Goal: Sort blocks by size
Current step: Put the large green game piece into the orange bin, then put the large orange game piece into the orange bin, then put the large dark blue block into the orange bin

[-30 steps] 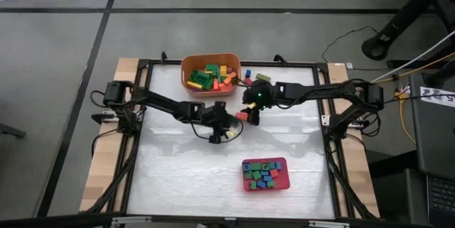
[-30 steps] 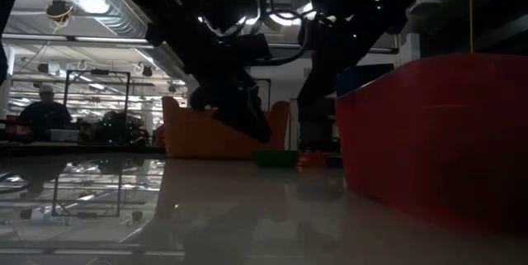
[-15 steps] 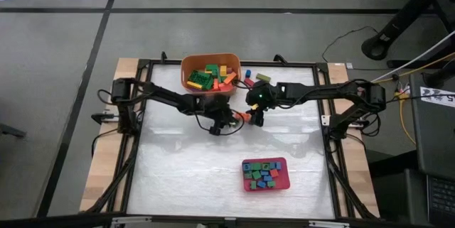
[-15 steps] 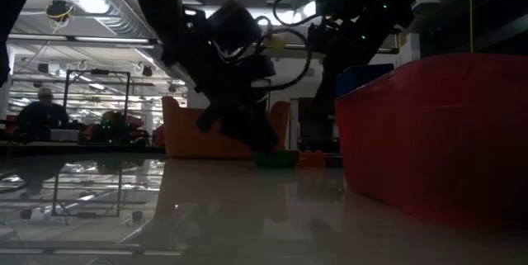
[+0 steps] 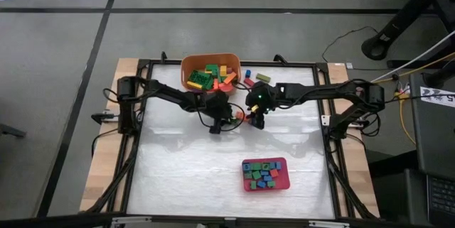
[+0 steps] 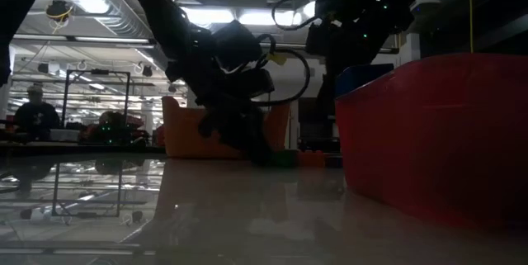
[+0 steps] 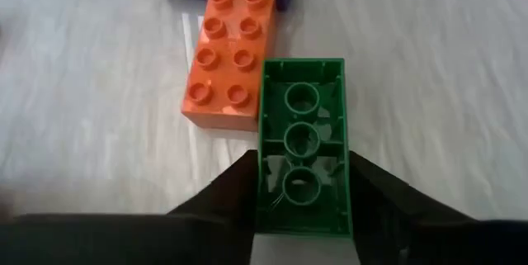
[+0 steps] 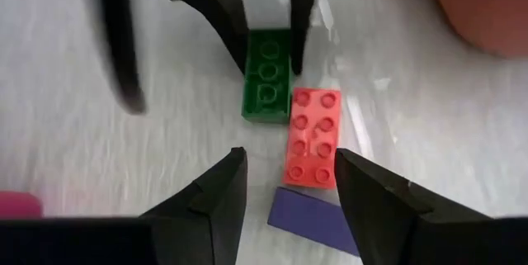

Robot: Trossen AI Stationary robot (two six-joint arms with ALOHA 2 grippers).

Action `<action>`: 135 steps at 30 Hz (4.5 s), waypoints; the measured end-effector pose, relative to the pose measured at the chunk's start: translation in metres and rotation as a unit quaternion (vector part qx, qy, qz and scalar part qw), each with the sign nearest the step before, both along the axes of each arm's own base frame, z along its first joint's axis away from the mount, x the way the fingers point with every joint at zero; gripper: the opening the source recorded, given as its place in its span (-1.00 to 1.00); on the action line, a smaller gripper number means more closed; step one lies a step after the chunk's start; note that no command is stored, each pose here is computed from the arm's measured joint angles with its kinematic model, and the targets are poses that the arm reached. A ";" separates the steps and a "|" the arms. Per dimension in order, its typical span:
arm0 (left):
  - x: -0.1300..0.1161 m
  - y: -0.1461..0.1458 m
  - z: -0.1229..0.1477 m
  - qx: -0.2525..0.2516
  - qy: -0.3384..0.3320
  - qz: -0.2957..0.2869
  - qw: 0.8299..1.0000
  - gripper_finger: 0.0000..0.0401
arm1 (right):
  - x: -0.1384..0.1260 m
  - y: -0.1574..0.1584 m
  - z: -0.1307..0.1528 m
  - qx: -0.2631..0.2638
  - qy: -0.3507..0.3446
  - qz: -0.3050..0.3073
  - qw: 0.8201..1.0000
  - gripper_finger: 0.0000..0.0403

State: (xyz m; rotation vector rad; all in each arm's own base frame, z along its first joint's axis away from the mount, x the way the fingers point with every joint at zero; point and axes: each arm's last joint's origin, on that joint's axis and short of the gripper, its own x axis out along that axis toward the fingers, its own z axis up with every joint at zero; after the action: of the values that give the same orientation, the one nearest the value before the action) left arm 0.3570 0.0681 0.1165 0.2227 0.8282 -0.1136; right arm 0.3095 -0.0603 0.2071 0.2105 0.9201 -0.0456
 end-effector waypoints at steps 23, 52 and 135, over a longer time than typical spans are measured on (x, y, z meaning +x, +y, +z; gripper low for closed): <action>-0.073 0.034 0.152 0.105 -0.131 0.256 0.952 -0.27 | 0.005 -0.001 -0.006 0.006 -0.002 -0.009 1.000 -0.09; -0.086 0.071 0.137 0.075 -0.099 0.357 0.926 0.22 | 0.028 0.022 -0.053 -0.088 0.052 -0.036 0.994 -0.09; -0.079 -0.019 0.115 -0.052 0.019 0.347 0.936 0.22 | 0.007 0.004 -0.058 -0.198 0.132 0.283 0.929 -0.03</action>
State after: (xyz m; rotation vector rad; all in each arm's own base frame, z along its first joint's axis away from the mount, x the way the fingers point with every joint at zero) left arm 0.2781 0.0494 0.2311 -0.1820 0.8955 0.5031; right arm 0.3160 -0.0560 0.1486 -0.4526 1.1906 0.2805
